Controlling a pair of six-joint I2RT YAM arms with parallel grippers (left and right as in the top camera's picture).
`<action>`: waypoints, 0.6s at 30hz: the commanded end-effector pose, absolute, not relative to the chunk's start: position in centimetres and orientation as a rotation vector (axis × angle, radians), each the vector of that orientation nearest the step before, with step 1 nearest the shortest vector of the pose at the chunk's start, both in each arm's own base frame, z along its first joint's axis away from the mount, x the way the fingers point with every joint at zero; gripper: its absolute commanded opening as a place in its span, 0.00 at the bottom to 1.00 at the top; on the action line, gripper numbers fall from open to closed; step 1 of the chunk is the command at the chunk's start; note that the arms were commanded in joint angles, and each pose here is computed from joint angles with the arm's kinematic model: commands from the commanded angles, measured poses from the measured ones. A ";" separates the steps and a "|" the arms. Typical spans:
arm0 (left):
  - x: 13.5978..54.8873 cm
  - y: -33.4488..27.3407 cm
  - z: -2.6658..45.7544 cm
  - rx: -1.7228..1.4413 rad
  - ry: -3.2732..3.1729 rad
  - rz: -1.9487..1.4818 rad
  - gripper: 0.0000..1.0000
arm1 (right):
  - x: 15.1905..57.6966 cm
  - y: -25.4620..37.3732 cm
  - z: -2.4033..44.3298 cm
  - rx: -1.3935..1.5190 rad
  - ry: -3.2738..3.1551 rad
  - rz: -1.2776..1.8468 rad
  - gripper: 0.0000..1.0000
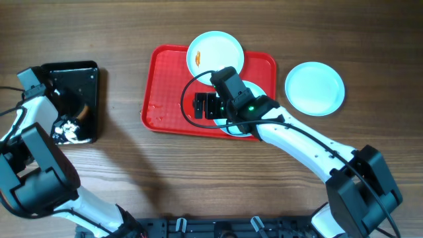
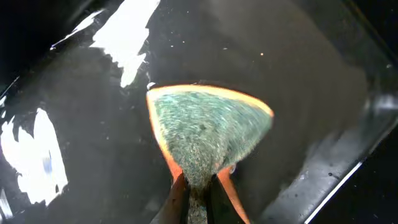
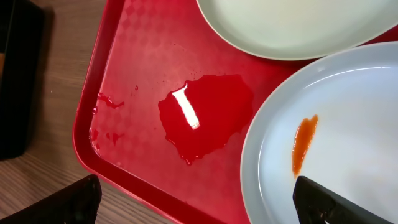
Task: Clean dirty plates on tray and stack at the side
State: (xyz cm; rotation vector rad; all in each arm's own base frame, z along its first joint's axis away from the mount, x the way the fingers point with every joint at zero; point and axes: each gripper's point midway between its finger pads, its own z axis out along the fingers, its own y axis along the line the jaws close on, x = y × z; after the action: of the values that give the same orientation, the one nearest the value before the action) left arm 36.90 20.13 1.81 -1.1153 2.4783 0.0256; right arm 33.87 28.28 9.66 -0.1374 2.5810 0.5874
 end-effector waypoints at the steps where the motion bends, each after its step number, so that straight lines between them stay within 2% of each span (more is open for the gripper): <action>1: 37.4 21.2 5.8 -1.074 2.382 0.087 0.04 | 34.0 28.2 9.8 -0.148 2.565 0.565 1.00; 3: 37.1 21.0 4.7 -1.085 2.408 0.084 0.04 | 34.2 28.3 9.9 -0.184 2.550 0.562 1.00; 6: 35.9 20.4 0.0 -1.115 2.517 0.078 0.04 | 34.3 28.6 10.2 -0.260 2.524 0.555 1.00; 9: 34.9 19.9 -2.9 -1.061 2.626 0.086 0.04 | 35.3 29.3 12.0 -0.308 2.466 0.560 0.88; 13: 36.4 20.7 1.2 -1.025 2.521 0.093 0.04 | 37.0 29.6 16.8 -0.343 2.414 0.507 0.85; 15: 37.8 20.4 4.9 -0.978 2.426 0.041 0.04 | 38.4 28.2 19.7 -0.284 2.410 0.482 0.92; 18: 38.3 19.6 5.8 -0.950 2.412 -0.025 0.04 | 41.5 24.3 20.7 -0.131 2.398 0.432 0.92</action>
State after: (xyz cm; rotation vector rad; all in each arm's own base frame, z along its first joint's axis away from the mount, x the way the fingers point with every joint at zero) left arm 37.68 20.41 3.88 -1.0071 2.4424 0.0426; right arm 38.62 27.85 19.85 -0.2536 2.4256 0.5146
